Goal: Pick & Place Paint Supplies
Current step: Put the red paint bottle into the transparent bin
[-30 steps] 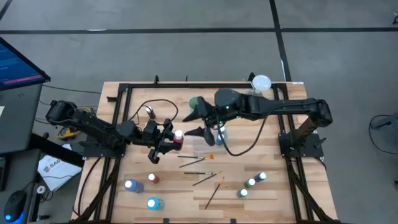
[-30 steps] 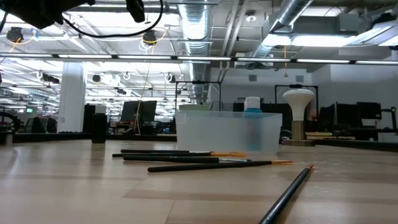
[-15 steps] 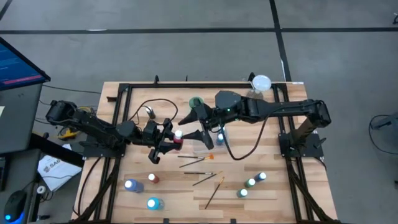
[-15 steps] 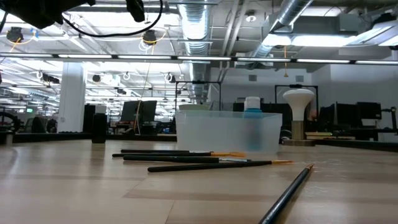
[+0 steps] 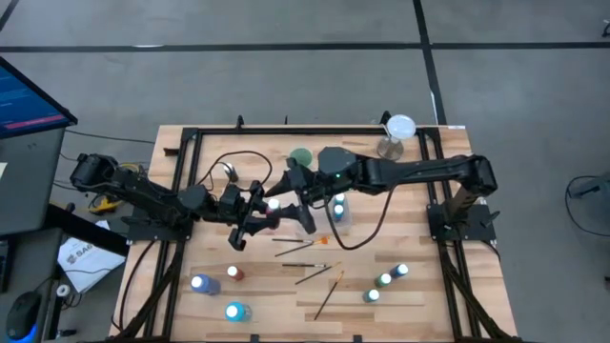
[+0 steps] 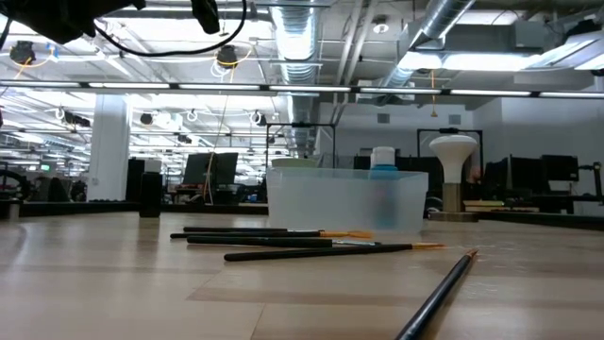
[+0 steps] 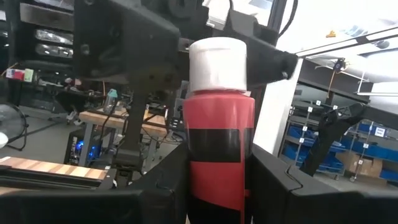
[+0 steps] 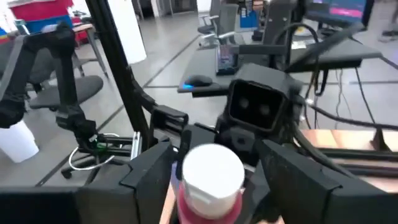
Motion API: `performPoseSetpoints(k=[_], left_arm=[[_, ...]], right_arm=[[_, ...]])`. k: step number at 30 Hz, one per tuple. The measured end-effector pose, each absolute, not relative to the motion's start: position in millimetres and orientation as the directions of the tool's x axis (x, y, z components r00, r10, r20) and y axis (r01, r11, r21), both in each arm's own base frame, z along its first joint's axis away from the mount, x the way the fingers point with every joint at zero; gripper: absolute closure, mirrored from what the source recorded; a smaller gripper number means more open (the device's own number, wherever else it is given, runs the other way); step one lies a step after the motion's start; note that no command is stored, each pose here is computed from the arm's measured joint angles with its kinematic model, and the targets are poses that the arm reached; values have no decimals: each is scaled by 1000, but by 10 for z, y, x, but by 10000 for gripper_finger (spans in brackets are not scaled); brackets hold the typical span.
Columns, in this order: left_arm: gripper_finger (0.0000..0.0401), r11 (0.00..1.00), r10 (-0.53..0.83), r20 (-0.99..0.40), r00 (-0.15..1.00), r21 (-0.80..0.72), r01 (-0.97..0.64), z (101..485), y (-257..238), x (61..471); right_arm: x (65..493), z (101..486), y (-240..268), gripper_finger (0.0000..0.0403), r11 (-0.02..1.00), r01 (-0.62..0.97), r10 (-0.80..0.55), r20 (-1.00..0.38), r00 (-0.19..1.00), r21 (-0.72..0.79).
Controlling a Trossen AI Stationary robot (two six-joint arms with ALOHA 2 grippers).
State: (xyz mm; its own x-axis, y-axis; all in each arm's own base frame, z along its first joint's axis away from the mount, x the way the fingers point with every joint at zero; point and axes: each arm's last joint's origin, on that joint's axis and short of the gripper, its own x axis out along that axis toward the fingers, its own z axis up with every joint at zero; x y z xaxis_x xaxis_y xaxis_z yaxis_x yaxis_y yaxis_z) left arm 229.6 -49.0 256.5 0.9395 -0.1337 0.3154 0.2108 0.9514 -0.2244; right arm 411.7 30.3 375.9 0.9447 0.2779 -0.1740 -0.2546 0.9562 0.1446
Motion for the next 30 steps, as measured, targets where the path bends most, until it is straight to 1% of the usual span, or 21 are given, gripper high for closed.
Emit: performPoseSetpoints(k=[3, 7, 8, 14, 16, 19, 23, 25, 27, 30], left_arm=[[287, 952, -133, 315, 940, -225, 210, 2564, -490, 2296], [287, 953, -129, 311, 942, -225, 205, 2560, -488, 2297], [287, 953, -129, 311, 942, -225, 205, 2561, -488, 2297], [286, 953, -121, 312, 942, -228, 198, 2561, -486, 2297], [280, 953, -101, 310, 946, -242, 180, 2559, -480, 2298], [252, 942, -84, 285, 955, -290, 170, 2540, -462, 2311], [198, 931, -57, 234, 971, -339, 137, 2487, -457, 2325], [175, 930, -54, 233, 971, -343, 134, 2487, -455, 2324], [158, 926, -58, 226, 973, -352, 137, 2479, -458, 2326], [145, 921, -59, 210, 976, -367, 134, 2463, -459, 2329]], right_arm=[[4115, 3754, 298, 211, 958, -240, 267, -179, 947, 158], [4114, 3742, 299, 289, 958, -237, 266, -190, 945, 163], [4114, 3742, 299, 296, 958, -237, 266, -190, 945, 163], [4114, 3742, 298, 295, 958, -233, 263, -190, 946, 164], [4114, 3743, 294, 295, 961, -217, 249, -191, 950, 171], [4078, 3766, 267, 295, 969, -180, 213, -201, 956, 170], [3993, 3864, 190, 295, 976, -147, 177, -192, 965, 160], [3923, 3942, 162, 295, 979, -130, 158, -187, 969, 154], [3840, 4007, 146, 295, 981, -128, 155, -194, 969, 143], [3676, 4173, 104, 295, 985, -121, 140, -163, 977, 122]])
